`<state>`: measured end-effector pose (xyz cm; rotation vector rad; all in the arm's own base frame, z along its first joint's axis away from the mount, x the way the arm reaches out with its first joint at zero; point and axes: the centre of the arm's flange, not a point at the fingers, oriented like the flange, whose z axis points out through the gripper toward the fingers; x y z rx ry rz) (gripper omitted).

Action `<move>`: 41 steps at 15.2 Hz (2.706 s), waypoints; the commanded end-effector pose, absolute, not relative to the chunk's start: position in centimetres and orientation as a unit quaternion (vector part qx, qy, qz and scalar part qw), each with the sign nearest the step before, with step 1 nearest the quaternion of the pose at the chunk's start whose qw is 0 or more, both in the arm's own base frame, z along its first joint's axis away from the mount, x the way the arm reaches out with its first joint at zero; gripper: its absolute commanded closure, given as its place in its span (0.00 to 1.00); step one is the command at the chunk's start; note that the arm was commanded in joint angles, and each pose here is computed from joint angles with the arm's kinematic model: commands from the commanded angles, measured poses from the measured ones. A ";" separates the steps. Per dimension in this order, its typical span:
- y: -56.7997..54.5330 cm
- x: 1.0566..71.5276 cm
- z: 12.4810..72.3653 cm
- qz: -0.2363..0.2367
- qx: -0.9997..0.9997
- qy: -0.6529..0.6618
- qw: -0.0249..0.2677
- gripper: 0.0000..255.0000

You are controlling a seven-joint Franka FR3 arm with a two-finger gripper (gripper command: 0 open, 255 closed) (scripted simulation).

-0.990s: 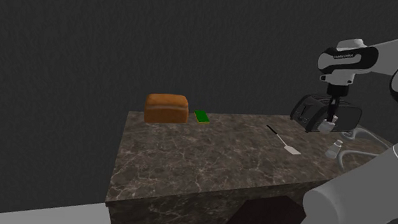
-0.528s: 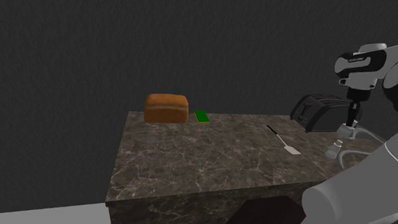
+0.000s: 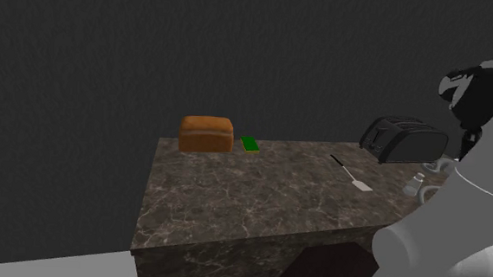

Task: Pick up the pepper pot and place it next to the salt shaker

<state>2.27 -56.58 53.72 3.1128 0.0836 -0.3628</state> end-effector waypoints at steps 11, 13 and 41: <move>-58.0 -0.3 48.4 -0.116 0.993 0.028 0.003 1.00; -58.0 -0.3 47.4 -0.116 0.993 0.028 0.003 1.00; -58.0 -0.3 36.9 -0.116 0.993 0.028 0.003 0.00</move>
